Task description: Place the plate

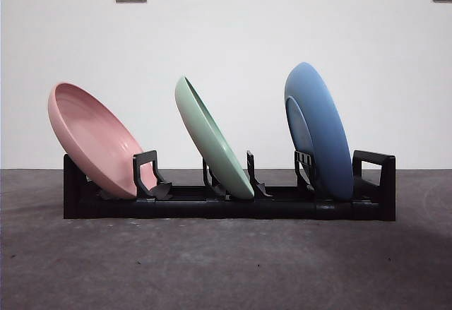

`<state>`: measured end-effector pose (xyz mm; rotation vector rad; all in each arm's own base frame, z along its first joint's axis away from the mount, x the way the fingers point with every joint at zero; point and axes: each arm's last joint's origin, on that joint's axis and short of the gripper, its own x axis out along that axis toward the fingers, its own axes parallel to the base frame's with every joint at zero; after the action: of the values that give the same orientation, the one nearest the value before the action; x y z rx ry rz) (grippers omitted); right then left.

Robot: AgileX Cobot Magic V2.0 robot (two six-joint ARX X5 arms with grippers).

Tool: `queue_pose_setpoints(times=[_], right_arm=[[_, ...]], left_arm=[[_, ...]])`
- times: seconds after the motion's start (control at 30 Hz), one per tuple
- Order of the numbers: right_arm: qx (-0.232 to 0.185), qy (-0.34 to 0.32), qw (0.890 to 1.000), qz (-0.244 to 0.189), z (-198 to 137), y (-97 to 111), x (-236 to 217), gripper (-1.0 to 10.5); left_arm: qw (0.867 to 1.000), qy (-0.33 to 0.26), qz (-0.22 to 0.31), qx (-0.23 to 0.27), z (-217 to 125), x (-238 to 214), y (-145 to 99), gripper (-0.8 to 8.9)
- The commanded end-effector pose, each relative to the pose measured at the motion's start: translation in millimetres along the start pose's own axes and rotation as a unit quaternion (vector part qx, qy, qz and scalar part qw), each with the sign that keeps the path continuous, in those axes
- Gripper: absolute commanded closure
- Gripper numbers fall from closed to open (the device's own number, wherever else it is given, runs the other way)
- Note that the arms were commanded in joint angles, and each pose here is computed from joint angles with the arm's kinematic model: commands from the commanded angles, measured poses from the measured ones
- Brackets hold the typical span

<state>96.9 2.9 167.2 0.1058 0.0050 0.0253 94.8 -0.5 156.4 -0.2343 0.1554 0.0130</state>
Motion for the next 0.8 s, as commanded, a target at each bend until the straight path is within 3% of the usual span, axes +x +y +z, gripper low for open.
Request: queue_pose_setpoints(times=[0.03,0.2,0.33,0.4,0.5,0.63,0.8], right_arm=[[0.051,-0.013,0.998,0.036,2.5,2.3,0.1,9.3],[0.141,-0.062,0.987,0.053,13.1,3.6,-0.9,9.3],[0.182,-0.129,0.971,0.084,28.4,5.7,-4.5,9.3],[0.207,-0.148,0.962,0.096,39.6,6.9,-7.9,9.3],[0.221,-0.137,0.960,0.104,59.3,9.4,-14.4,9.3],[0.211,-0.087,0.966,0.124,91.0,14.8,-23.2,9.3],[0.168,-0.006,0.969,0.179,132.2,23.8,-24.2,9.3]], left_arm=[[0.990,0.007,0.000,-0.142,-5.4,1.7,1.0,8.07],[0.970,-0.020,-0.015,-0.244,0.5,1.6,-0.4,8.07],[0.962,-0.101,-0.081,-0.241,19.4,-1.5,-6.2,8.07],[0.949,-0.156,-0.124,-0.244,33.7,-6.7,-10.3,8.07],[0.937,-0.188,-0.151,-0.253,53.9,-16.4,-15.5,8.06],[0.956,-0.137,-0.142,-0.219,78.7,-27.8,-22.9,8.05],[0.977,-0.061,-0.170,-0.116,118.6,-37.5,-36.6,8.04]])
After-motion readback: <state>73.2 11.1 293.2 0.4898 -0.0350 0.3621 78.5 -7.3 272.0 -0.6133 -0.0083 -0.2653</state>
